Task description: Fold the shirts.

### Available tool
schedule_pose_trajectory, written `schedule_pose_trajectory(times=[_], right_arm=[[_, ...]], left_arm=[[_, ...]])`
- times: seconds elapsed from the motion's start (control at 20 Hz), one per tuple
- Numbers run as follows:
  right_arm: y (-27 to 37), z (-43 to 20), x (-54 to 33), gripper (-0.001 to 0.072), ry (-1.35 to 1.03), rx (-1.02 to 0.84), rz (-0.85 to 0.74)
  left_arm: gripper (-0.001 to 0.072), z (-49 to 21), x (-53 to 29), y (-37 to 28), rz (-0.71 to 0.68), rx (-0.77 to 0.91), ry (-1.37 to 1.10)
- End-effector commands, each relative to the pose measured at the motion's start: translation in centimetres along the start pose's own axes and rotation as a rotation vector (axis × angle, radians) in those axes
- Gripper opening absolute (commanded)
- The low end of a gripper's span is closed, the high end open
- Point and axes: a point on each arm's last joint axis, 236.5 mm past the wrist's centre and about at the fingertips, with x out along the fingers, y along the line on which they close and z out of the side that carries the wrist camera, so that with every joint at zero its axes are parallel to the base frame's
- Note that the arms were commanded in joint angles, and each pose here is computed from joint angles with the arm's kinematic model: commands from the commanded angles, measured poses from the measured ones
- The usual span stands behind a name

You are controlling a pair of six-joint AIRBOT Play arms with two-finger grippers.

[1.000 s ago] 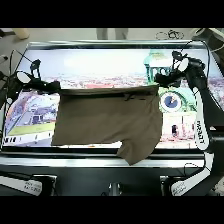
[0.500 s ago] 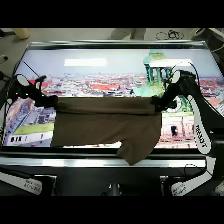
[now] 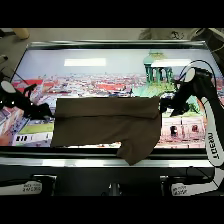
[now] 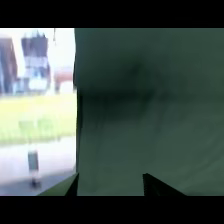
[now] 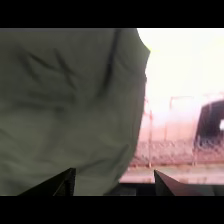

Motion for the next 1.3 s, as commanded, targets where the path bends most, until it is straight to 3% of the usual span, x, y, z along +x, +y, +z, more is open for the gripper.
schedule_pose_trajectory(times=[0.0, 0.2, 0.55, 0.6, 0.65, 0.7, 0.75, 1.0, 1.25], right_arm=[[-0.6, -3.4, 1.0, 0.0528, 0.075, 0.022, 0.087], [-0.6, -4.2, 1.7, 0.0528, 0.067, 0.014, 0.086], [-1.2, -4.8, 2.2, 0.0535, 0.068, 0.018, 0.065], [-1.3, -5.6, 2.8, 0.0542, 0.074, 0.024, 0.066], [-1.1, -6.8, 3.6, 0.0555, 0.087, 0.03, 0.077], [-0.7, -8.3, 4.7, 0.0556, 0.105, 0.034, 0.101], [-0.1, -9.9, 5.9, 0.0557, 0.116, 0.035, 0.135], [2.4, -13.2, 11.2, 0.0529, 0.112, 0.092, 0.287], [3.0, -13.4, 13.2, 0.0488, 0.084, 0.154, 0.331]], left_arm=[[0.051, -6.7, 3.3, 2.3, 0.008, -0.066, 0.018], [0.051, -10.2, 6.7, 3.2, 0.001, -0.11, 0.035], [0.0506, -8.9, 9.0, 2.3, -0.053, -0.144, 0.014], [0.0415, -8.5, 9.1, 2.1, -0.056, -0.148, 0.003], [0.0195, -8.1, 9.0, 1.9, -0.063, -0.151, -0.015], [0.0066, -7.7, 8.9, 1.8, -0.071, -0.155, -0.032], [0.0029, -7.5, 8.9, 1.7, -0.075, -0.156, -0.044], [0.0028, -7.4, 8.5, 1.5, -0.079, -0.153, -0.056], [0.0028, -7.3, 7.9, 1.0, -0.09, -0.151, -0.075]])
